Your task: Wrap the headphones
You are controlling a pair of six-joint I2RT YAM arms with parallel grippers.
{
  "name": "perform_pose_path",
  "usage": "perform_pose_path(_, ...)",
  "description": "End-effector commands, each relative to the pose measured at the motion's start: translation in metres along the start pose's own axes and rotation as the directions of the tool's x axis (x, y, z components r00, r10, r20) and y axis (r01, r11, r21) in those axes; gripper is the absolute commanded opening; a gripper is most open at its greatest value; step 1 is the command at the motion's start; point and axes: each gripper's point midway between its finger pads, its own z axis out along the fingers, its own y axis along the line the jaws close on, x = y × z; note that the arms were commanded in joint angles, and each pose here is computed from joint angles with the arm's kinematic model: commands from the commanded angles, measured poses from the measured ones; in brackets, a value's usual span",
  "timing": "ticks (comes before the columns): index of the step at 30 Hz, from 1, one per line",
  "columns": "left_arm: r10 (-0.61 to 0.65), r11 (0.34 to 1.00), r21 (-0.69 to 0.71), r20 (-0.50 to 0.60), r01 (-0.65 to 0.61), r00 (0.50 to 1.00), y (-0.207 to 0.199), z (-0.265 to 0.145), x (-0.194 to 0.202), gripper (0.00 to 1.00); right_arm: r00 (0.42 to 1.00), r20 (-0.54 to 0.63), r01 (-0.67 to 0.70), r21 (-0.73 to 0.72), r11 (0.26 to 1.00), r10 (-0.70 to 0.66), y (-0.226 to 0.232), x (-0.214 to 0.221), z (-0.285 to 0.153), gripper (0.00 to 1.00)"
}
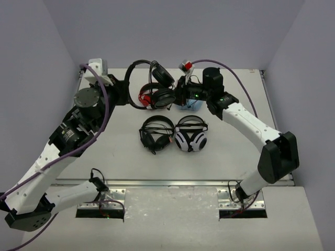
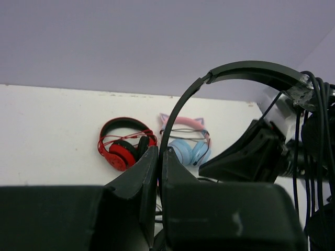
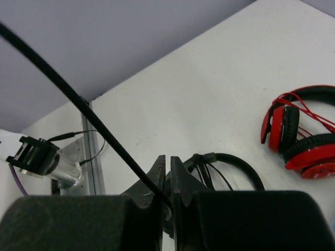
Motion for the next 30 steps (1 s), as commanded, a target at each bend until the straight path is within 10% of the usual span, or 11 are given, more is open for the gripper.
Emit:
perform_pose_path(1,-0.151,0.984,-0.072,0.174,0.166,0.973,0.003,-0.001,-0.062,0.0,0.986,0.165,0.042,-0.128,0.991,-0.021,0.04,-0.049,-0.004,0.09)
perform_pose_path(30,-0.033,0.819,-0.56,0.175,0.127,0.984,0.063,0.056,-0.03,0.0,0.98,0.154,0.125,0.015,0.992,-0.126,0.098,-0.033,0.003,0.02)
